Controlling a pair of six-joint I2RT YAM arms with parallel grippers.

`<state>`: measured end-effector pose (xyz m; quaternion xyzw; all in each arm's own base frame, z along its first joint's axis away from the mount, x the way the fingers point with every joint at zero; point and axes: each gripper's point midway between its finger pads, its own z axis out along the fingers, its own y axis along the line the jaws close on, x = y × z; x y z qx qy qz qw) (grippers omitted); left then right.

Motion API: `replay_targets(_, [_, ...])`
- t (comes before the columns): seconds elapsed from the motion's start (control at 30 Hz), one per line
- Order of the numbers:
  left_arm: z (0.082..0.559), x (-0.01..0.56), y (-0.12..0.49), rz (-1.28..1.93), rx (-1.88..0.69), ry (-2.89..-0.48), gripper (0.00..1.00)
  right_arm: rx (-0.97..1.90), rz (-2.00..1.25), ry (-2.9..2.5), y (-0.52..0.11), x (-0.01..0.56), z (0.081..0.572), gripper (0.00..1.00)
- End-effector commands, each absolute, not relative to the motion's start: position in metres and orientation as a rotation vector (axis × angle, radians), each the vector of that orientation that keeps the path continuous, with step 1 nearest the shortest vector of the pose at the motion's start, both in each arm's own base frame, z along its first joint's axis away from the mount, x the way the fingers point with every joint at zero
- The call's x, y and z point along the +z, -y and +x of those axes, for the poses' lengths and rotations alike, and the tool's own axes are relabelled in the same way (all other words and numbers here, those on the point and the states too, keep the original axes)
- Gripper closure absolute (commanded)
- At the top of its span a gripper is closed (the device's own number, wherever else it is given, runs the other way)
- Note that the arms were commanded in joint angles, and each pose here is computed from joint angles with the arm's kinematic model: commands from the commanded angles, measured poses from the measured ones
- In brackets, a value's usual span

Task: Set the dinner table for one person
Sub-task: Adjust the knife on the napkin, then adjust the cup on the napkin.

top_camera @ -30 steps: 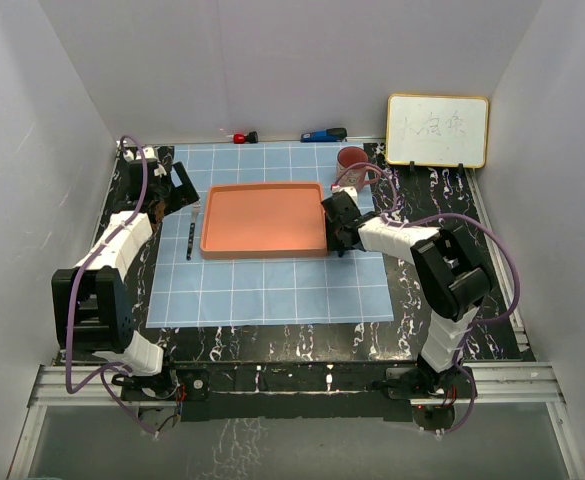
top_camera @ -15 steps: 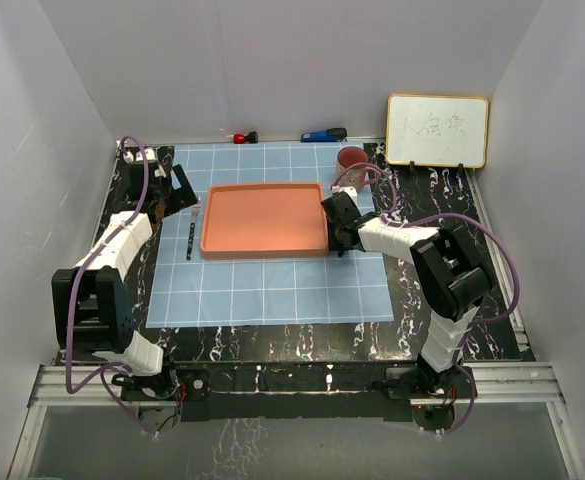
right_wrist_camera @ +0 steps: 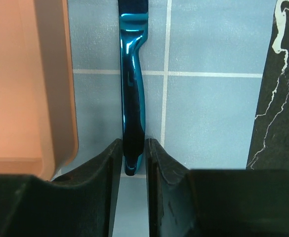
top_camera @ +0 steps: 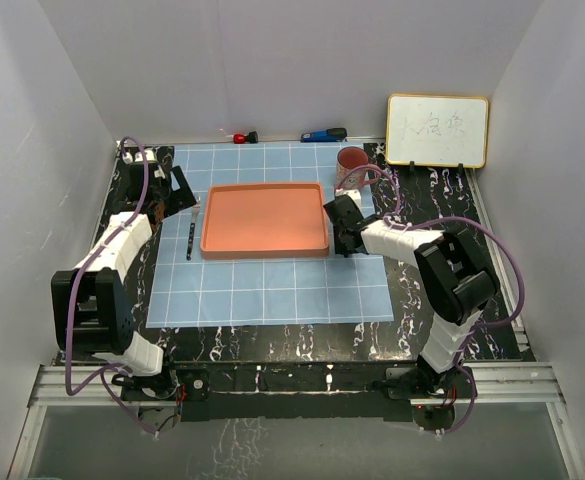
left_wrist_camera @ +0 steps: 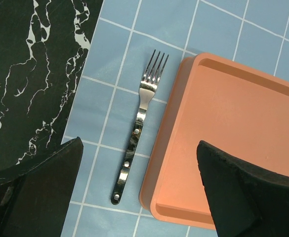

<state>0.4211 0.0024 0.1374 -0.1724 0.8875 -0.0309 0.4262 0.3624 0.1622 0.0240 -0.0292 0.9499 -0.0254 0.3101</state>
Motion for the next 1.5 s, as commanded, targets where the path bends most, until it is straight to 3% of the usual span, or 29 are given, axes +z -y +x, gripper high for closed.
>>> replay_targets(0.0, [0.416, 0.156, -0.004, -0.419, -0.063, -2.177, 0.01, -0.107, -0.072, -2.522, -0.150, 0.027, 0.354, 0.78])
replay_targets(0.37, [0.417, 0.153, -0.005, -0.420, -0.056, -2.186, 0.01, -0.091, -0.083, -2.542, -0.153, 0.024, 0.352, 0.77])
replay_targets(0.47, [0.417, 0.151, -0.005, -0.419, -0.054, -2.195, 0.01, -0.132, -0.053, -2.545, -0.148, 0.024, 0.352, 0.63])
replay_targets(0.57, [0.417, 0.153, -0.006, -0.420, -0.050, -2.193, 0.01, -0.159, -0.034, -2.526, -0.144, 0.031, 0.355, 0.56])
replay_targets(0.73, [0.417, 0.158, -0.006, -0.419, -0.047, -2.178, 0.01, -0.171, -0.040, -2.475, -0.146, 0.055, 0.370, 0.54])
replay_targets(1.03, [0.416, 0.160, -0.006, -0.415, -0.046, -2.186, 0.01, 0.019, -0.094, -2.300, -0.177, 0.155, 0.403, 0.54])
replay_targets(1.2, [0.417, 0.153, -0.002, -0.408, -0.071, -2.203, 0.01, 0.004, -0.178, -2.170, -0.183, 0.196, 0.434, 0.51])
replay_targets(1.47, [0.418, 0.144, 0.008, -0.395, -0.131, -2.224, 0.01, -0.030, -0.278, -2.143, -0.185, 0.191, 0.515, 0.51])
